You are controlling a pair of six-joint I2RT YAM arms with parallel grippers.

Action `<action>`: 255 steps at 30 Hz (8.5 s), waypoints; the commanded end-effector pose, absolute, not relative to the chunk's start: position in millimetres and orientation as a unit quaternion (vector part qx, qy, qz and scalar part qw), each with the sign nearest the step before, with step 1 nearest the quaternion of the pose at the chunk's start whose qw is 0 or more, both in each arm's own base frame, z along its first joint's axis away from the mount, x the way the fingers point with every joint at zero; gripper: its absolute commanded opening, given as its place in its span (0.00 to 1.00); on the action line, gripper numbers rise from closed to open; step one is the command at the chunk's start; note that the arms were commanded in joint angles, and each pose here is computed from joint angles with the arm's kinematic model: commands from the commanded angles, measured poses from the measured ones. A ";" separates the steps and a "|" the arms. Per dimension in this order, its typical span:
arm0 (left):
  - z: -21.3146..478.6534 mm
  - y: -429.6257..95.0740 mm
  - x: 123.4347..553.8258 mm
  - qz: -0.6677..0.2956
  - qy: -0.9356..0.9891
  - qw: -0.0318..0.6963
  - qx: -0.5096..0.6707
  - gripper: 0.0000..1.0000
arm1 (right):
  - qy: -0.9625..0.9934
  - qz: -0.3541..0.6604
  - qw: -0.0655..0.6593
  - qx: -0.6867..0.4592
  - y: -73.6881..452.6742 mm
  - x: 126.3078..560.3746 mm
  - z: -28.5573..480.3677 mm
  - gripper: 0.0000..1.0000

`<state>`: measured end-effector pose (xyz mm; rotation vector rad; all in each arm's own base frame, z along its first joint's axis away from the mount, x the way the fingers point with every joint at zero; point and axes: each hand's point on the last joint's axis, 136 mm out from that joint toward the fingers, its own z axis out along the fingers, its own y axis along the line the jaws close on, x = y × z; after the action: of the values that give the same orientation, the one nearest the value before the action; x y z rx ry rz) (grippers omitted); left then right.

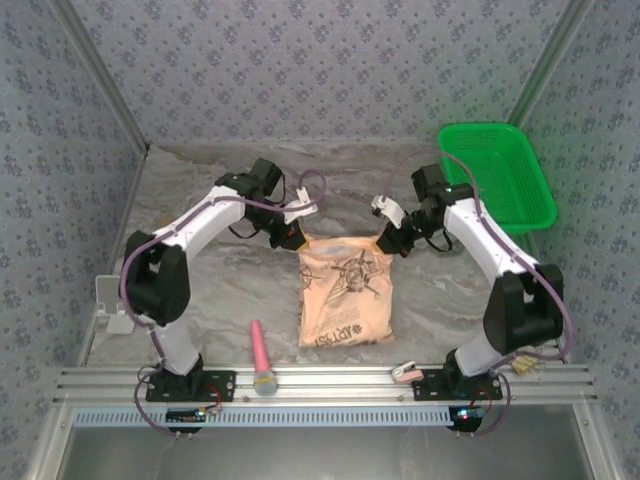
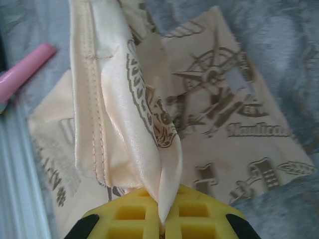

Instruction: Fold the inside-out t-shirt

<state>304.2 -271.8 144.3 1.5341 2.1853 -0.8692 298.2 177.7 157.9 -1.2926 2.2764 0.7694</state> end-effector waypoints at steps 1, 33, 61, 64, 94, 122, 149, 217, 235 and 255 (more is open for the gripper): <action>145.2 -280.8 346.9 -0.307 0.782 0.200 0.504 0.17 | 0.847 0.232 0.251 -0.407 175.6 356.7 147.3 0.24; 57.5 -257.0 376.5 -0.259 0.960 0.066 0.080 0.81 | 0.969 0.195 0.124 -0.090 149.6 362.9 61.4 0.54; 19.9 -280.1 339.8 -0.229 0.956 -0.020 0.180 0.69 | 0.975 0.194 0.058 -0.087 144.7 380.8 53.2 0.57; 15.9 -289.8 339.6 -0.239 0.953 -0.039 0.184 0.69 | 0.976 0.197 0.050 -0.075 140.2 387.9 51.0 0.57; 28.5 -281.4 331.6 -0.266 0.931 -0.070 0.241 0.00 | 0.909 0.398 0.051 -0.114 205.3 383.1 68.6 0.00; 247.5 -275.8 272.1 -0.185 0.689 0.382 0.587 0.01 | 0.688 0.167 0.438 -0.553 210.0 315.4 204.5 0.38; 45.7 -267.1 174.5 -0.042 0.606 0.207 0.767 0.93 | 0.592 0.045 0.257 -0.762 188.3 245.3 65.8 0.78; 91.9 -194.3 314.4 -0.332 0.922 0.151 0.133 0.45 | 0.954 0.223 -0.014 -0.198 173.4 337.4 6.5 0.25; 140.2 -279.7 253.4 -0.321 0.900 0.211 0.206 0.49 | 0.916 0.009 0.395 -0.063 95.5 343.5 153.0 1.00; 50.0 -282.2 286.6 -0.257 0.919 0.219 0.205 0.47 | 0.927 0.265 0.259 -0.065 206.4 308.2 67.9 0.62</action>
<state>276.4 -273.9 50.3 0.5486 2.5819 -0.7095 303.2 210.6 84.0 -0.2639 2.4951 0.7233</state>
